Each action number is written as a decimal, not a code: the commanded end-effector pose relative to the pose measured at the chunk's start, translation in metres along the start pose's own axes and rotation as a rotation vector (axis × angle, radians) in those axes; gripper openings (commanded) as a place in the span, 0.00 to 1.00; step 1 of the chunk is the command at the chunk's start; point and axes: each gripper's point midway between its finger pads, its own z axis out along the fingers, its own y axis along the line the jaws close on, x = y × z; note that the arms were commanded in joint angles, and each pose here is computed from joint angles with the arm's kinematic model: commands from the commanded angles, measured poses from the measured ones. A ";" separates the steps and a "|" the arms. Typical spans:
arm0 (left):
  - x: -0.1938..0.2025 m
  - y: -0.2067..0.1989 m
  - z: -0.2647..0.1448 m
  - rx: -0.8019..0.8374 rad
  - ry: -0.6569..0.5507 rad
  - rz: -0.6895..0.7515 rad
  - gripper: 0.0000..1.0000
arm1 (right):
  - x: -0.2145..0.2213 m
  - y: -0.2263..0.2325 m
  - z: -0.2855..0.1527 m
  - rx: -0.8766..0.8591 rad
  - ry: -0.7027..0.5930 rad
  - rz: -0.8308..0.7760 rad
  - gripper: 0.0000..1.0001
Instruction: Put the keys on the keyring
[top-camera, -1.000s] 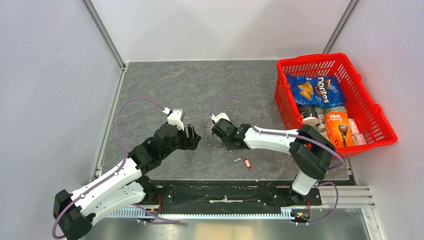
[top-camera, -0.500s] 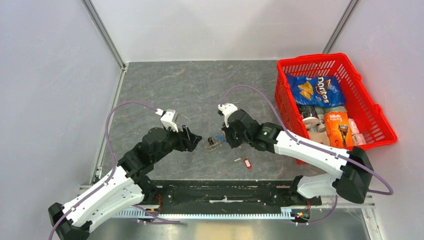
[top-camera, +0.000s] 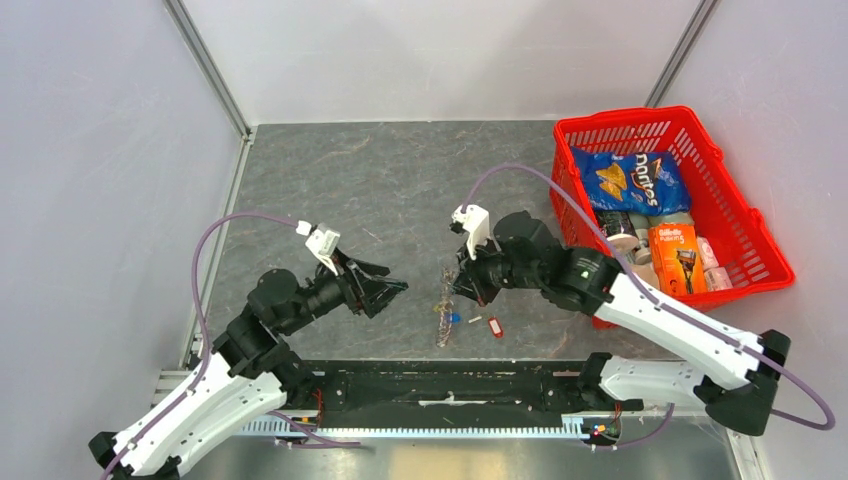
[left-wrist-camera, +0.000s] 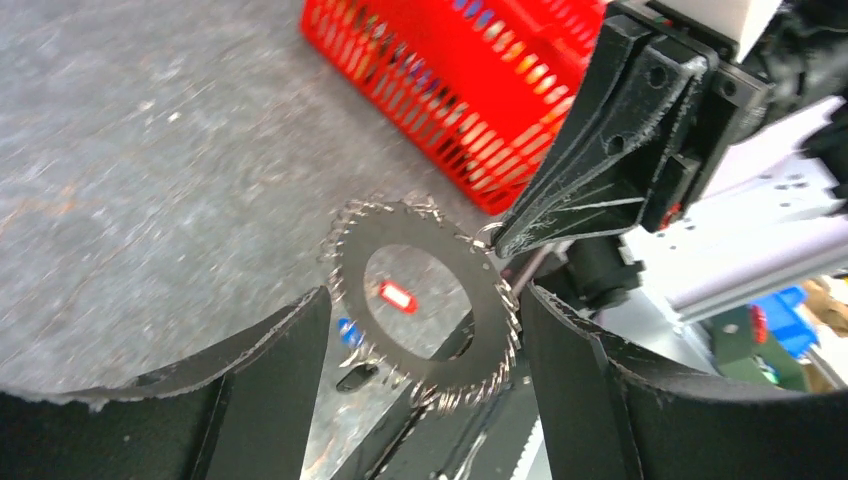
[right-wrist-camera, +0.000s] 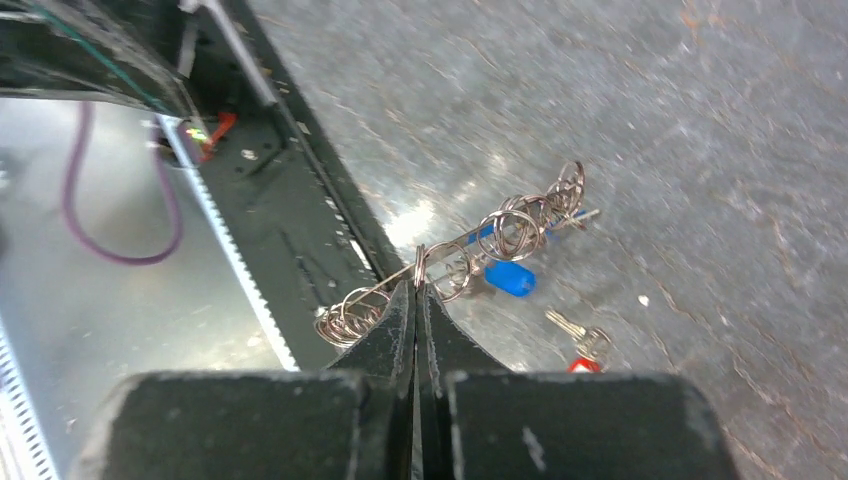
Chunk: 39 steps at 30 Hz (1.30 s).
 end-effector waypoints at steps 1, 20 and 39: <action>-0.036 -0.060 -0.017 0.260 -0.102 -0.011 0.77 | -0.054 0.047 -0.043 -0.191 -0.182 -0.051 0.00; -0.076 -0.141 -0.053 0.693 -0.223 -0.049 0.63 | -0.126 0.130 -0.122 -0.595 -0.457 -0.068 0.00; -0.080 -0.152 -0.047 0.742 -0.179 -0.049 0.36 | -0.138 0.132 -0.111 -0.608 -0.455 -0.080 0.00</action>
